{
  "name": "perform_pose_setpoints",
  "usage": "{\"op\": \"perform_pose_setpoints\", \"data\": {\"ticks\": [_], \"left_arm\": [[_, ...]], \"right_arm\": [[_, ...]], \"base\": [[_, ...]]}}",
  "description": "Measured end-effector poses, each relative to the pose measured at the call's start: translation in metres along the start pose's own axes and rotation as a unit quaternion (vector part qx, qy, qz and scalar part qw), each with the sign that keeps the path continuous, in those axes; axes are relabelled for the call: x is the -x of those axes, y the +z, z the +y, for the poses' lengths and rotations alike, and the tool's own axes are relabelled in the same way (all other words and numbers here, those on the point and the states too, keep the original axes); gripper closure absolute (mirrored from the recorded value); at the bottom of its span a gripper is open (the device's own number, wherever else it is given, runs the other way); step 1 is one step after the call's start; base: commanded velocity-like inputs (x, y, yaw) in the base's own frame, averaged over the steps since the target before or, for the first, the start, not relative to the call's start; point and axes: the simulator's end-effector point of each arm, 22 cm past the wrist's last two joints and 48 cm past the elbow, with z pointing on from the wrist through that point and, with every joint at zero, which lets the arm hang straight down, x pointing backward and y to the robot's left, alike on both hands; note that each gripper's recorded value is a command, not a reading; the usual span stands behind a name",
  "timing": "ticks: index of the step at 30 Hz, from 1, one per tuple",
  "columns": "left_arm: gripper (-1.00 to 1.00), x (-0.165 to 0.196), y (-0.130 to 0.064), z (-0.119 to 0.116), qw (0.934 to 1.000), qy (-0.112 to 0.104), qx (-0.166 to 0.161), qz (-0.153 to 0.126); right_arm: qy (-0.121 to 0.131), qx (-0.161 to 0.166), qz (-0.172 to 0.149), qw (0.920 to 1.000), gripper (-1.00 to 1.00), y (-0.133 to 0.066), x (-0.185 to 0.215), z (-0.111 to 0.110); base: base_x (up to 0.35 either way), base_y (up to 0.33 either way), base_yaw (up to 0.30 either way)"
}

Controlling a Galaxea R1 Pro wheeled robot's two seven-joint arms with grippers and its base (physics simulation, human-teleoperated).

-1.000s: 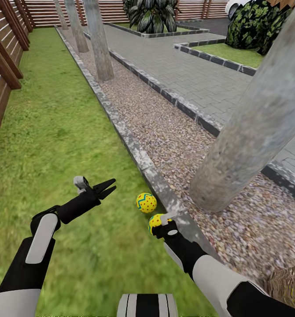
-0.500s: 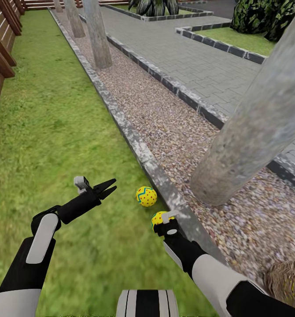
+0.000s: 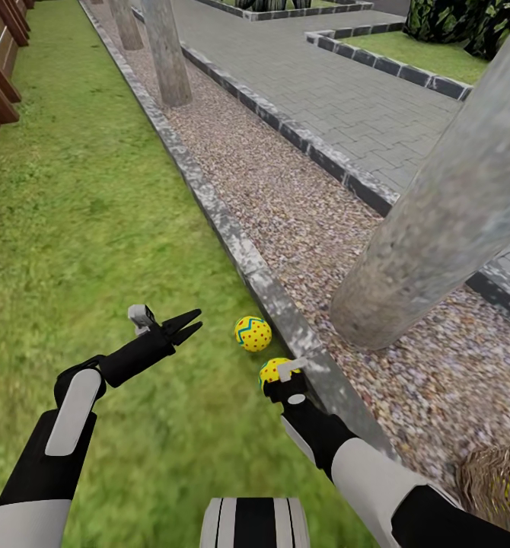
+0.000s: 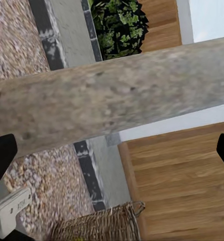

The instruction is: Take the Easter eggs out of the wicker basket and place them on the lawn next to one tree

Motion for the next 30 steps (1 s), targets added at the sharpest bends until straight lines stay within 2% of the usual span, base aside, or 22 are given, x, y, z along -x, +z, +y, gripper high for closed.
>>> {"op": "perform_pose_setpoints", "data": {"ticks": [6, 7, 9, 16, 20, 30], "left_arm": [[-1.00, 0.000, 0.000, 0.002, 1.0000, -0.001, 0.001, 0.000], [-1.00, 0.000, 0.000, 0.002, 1.0000, -0.001, 0.001, 0.000], [-1.00, -0.001, 0.000, 0.003, 1.0000, -0.002, 0.001, 0.000], [-1.00, -0.002, 0.001, 0.002, 1.0000, -0.003, 0.000, 0.002], [-1.00, -0.010, 0.008, -0.010, 0.9998, 0.003, -0.008, 0.015], [-1.00, -0.004, 0.008, -0.034, 0.9995, 0.020, -0.019, 0.014]], "right_arm": [[0.001, 0.002, -0.002, 1.0000, 1.00, 0.001, 0.002, 0.001], [0.001, 0.002, -0.002, 1.0000, -1.00, 0.001, 0.002, 0.002], [0.007, 0.002, 0.010, 0.9999, -1.00, 0.002, -0.009, 0.001], [0.007, 0.002, 0.010, 0.9999, -1.00, 0.002, -0.010, 0.001], [0.007, 0.000, 0.002, 1.0000, -1.00, -0.003, 0.000, -0.002], [0.006, -0.006, -0.017, 0.9998, -1.00, -0.016, 0.023, -0.007]], "base": [[0.000, 0.000, 0.000], [0.000, 0.000, 0.000], [0.000, 0.000, 0.000], [0.000, 0.000, 0.000], [0.000, 0.000, 0.000], [0.000, 0.000, 0.000]]}}
